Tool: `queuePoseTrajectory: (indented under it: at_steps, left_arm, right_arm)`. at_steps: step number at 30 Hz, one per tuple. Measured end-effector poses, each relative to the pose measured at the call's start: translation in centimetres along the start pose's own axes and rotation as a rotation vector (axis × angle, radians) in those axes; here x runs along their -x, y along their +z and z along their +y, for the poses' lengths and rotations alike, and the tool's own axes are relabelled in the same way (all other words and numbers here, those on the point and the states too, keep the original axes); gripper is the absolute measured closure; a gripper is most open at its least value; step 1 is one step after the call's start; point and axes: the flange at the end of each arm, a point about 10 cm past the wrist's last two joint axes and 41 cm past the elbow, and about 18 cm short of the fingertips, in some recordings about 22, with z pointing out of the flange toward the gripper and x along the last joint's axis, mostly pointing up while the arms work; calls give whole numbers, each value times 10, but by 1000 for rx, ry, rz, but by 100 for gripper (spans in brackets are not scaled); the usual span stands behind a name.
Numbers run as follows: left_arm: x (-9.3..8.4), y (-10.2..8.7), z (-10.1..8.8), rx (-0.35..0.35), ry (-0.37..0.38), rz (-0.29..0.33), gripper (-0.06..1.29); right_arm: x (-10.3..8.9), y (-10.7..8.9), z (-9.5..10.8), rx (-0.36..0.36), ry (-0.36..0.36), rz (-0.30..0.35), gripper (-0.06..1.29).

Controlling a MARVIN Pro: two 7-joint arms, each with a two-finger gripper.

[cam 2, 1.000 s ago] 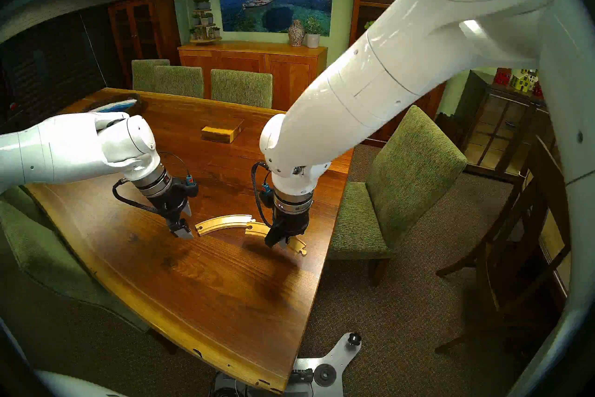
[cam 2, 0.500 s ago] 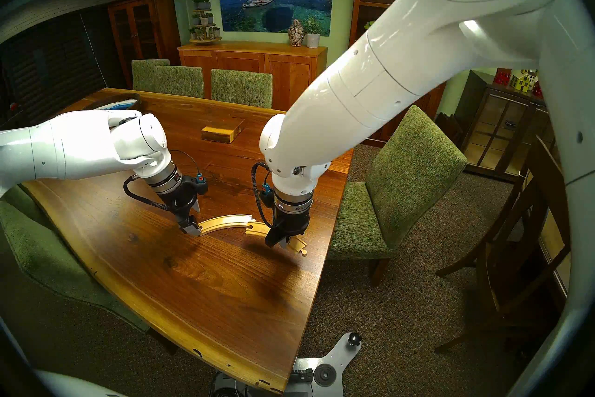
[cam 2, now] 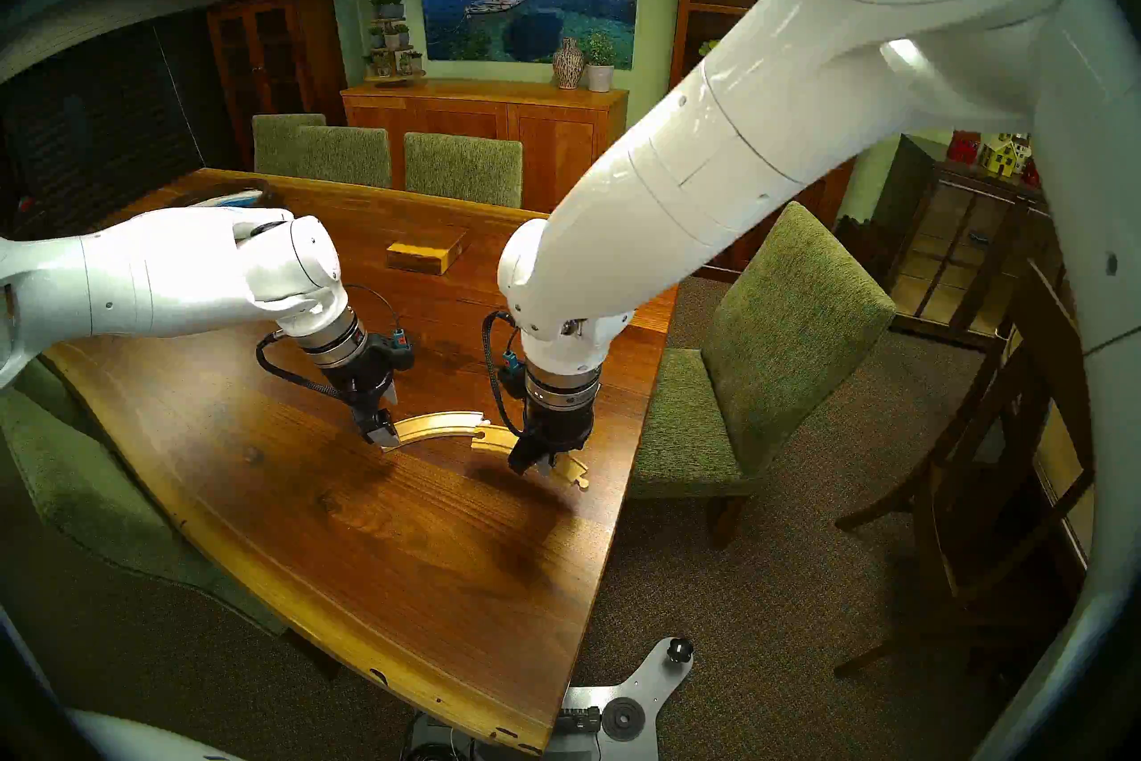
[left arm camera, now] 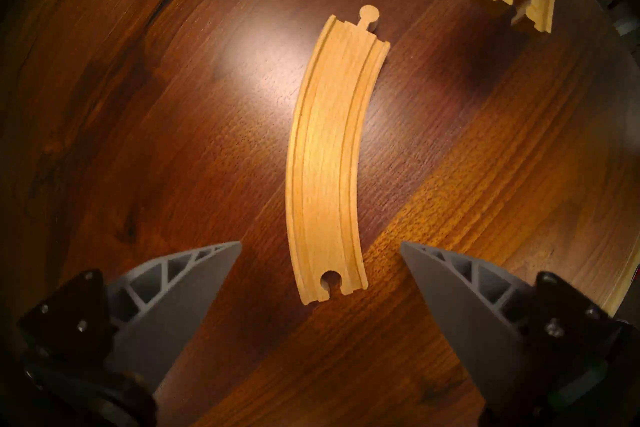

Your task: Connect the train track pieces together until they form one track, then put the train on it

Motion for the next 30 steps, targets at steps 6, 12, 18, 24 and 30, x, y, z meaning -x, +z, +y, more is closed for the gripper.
queuePoseTrajectory:
  at_steps: [6, 12, 18, 24, 30]
  left_arm:
    - [-2, 5, -3, -2, -2, -5, 0]
    - [-4, 8, -4, -3, 0, -7, 0]
    - [-3, 13, -4, -2, 1, -11, 0]
    - [-2, 18, -5, 3, 0, -13, 0]
    - [-1, 21, -5, 10, -1, -15, 0]
  right_arm:
    - [0, 0, 0, 0, 0, 0, 108]
    - [0, 0, 0, 1, 0, 0, 108]
    - [0, 0, 0, 1, 0, 0, 108]
    - [0, 0, 0, 1, 0, 0, 108]
    - [0, 0, 0, 1, 0, 0, 108]
